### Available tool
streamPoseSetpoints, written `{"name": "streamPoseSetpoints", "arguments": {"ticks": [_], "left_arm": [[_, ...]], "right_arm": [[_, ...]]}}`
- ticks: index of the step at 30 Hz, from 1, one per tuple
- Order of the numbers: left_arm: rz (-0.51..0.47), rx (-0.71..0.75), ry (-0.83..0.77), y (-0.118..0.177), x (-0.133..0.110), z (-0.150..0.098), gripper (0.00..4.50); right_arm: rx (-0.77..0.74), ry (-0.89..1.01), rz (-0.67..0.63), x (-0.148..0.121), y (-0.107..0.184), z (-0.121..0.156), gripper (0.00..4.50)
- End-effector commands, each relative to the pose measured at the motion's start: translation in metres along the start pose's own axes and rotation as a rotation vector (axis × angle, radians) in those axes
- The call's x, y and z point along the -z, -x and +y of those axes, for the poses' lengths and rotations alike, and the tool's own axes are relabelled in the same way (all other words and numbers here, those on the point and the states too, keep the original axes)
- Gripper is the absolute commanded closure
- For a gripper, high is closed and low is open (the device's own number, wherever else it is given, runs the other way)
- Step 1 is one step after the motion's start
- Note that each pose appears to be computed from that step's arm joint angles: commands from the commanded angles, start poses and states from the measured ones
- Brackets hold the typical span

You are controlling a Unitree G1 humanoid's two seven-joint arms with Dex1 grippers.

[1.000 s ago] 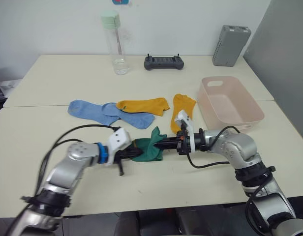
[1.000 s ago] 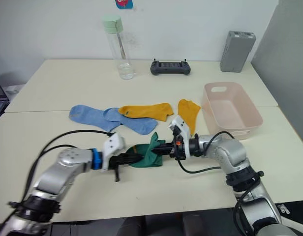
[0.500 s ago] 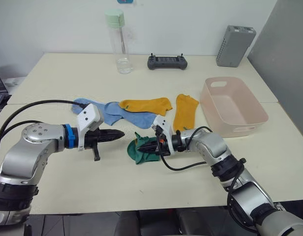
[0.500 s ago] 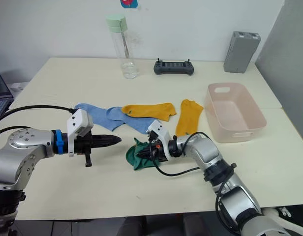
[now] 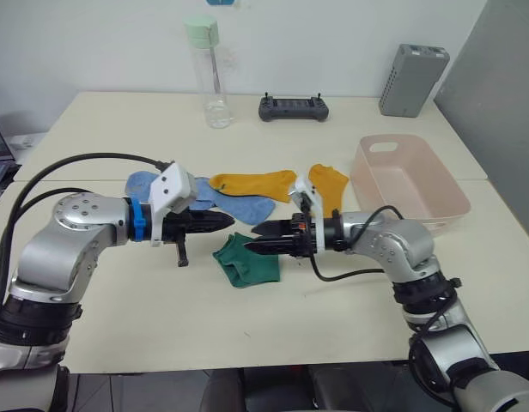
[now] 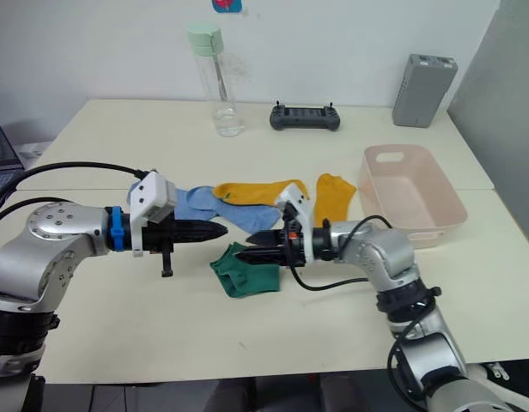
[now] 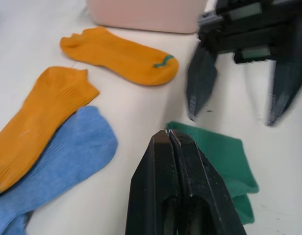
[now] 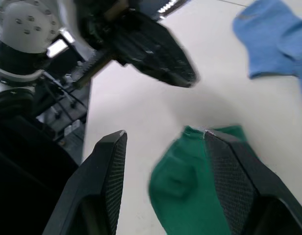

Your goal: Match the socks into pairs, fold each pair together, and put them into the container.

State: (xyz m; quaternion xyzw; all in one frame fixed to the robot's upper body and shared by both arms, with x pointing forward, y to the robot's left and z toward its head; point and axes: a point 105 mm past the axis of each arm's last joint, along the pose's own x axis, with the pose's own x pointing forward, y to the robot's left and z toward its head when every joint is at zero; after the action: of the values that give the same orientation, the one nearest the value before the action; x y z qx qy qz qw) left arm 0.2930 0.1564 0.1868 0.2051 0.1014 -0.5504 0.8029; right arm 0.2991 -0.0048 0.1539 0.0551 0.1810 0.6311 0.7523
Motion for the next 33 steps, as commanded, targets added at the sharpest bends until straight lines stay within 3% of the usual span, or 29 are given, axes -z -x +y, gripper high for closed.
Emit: {"name": "streamPoseSetpoints", "arguments": {"ticks": [1, 4, 10, 18, 32, 33], "left_arm": [[0.035, 0.062, -0.028, -0.013, 0.011, -0.016, 4.50], [0.135, 0.053, -0.066, -0.018, 0.044, -0.020, 4.50], [0.189, 0.034, -0.060, -0.020, 0.081, -0.022, 4.50], [0.179, 0.025, -0.038, -0.018, 0.086, -0.021, 4.50], [0.142, -0.013, -0.005, -0.016, 0.080, -0.018, 4.50], [0.141, -0.015, -0.004, -0.015, 0.080, -0.018, 4.50]], "right_arm": [[0.125, -0.019, 0.024, 0.012, 0.018, -0.016, 1.79], [0.178, -0.042, 0.059, 0.028, 0.022, -0.022, 1.79], [0.186, -0.107, 0.071, 0.042, 0.014, -0.021, 1.79], [0.183, -0.212, 0.100, 0.053, -0.006, -0.033, 1.79], [0.072, -0.209, 0.089, 0.047, -0.048, -0.015, 1.79], [0.071, -0.205, 0.089, 0.048, -0.048, -0.015, 1.96]]}}
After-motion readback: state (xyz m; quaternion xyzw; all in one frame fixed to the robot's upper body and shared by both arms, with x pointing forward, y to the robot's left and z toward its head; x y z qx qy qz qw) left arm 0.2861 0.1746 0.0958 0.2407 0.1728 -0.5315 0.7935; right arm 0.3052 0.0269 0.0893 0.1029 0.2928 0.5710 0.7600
